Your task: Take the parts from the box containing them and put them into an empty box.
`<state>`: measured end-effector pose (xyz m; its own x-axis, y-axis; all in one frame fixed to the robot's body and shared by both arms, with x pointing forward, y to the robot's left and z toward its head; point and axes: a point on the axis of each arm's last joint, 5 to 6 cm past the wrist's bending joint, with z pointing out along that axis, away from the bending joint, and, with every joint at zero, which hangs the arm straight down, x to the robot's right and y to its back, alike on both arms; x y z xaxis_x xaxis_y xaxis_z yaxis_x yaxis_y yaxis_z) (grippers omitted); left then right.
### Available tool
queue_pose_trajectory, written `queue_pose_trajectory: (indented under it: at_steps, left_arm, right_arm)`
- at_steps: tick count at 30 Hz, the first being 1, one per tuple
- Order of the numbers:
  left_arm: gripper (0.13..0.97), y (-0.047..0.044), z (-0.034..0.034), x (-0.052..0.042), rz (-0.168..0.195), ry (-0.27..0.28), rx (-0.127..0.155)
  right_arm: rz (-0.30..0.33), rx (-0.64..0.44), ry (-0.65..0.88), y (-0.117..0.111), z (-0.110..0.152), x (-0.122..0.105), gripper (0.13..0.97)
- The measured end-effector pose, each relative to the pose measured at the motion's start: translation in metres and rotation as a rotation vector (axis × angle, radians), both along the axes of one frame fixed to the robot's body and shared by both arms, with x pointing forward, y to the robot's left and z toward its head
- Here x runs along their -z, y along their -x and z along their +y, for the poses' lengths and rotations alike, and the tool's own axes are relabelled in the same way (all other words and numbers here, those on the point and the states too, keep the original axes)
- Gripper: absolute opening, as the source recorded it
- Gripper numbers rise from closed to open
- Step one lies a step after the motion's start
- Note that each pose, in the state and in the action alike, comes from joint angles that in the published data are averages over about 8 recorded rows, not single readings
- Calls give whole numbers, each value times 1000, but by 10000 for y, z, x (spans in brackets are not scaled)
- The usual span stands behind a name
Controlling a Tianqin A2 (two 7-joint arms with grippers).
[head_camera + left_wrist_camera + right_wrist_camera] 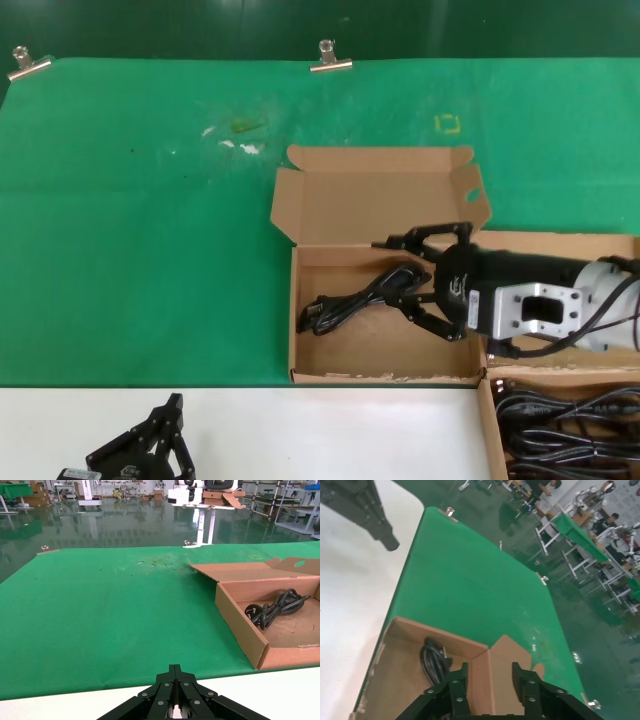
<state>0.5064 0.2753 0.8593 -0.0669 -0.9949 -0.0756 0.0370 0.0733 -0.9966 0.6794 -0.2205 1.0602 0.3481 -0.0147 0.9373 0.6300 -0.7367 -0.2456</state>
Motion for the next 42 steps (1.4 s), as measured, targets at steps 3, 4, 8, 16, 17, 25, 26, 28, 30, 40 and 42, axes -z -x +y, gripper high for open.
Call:
queue_pose_trajectory:
  at_steps: [3,4,8,16,17,25,26,28,30,40,42]
  left_arm:
    - [149,0,0,0,0,0,0]
    - [149,0,0,0,0,0,0]
    - [149,0,0,0,0,0,0]
    - [179,2,2,2,1,0,-1]
    - [179,2,3,2,1,0,-2]
    - [239,6,8,7,2,1,-5]
    - [251,7,9,7,2,1,-6]
    - [275,8,10,8,2,1,-6]
    - [295,9,11,10,3,1,-7]
    - [490,15,18,15,5,2,-12]
    - [544,16,20,17,5,2,-13]
  right_arm:
    - [-3,-1,-14,32,-36,-53,334]
    - [-3,-1,-17,42,-46,-66,351]
    - [-3,-2,-24,62,-66,-86,424]
    - [11,13,-90,102,-56,34,547]
    - [14,16,-104,111,-54,61,547]
    - [46,55,-241,205,-45,303,749]
    - [50,61,-259,219,-45,334,749]
    - [59,73,-296,248,-47,398,783]
    - [68,87,-332,278,-50,461,817]
    - [116,164,-512,447,-82,772,929]
    - [125,182,-547,484,-93,832,946]
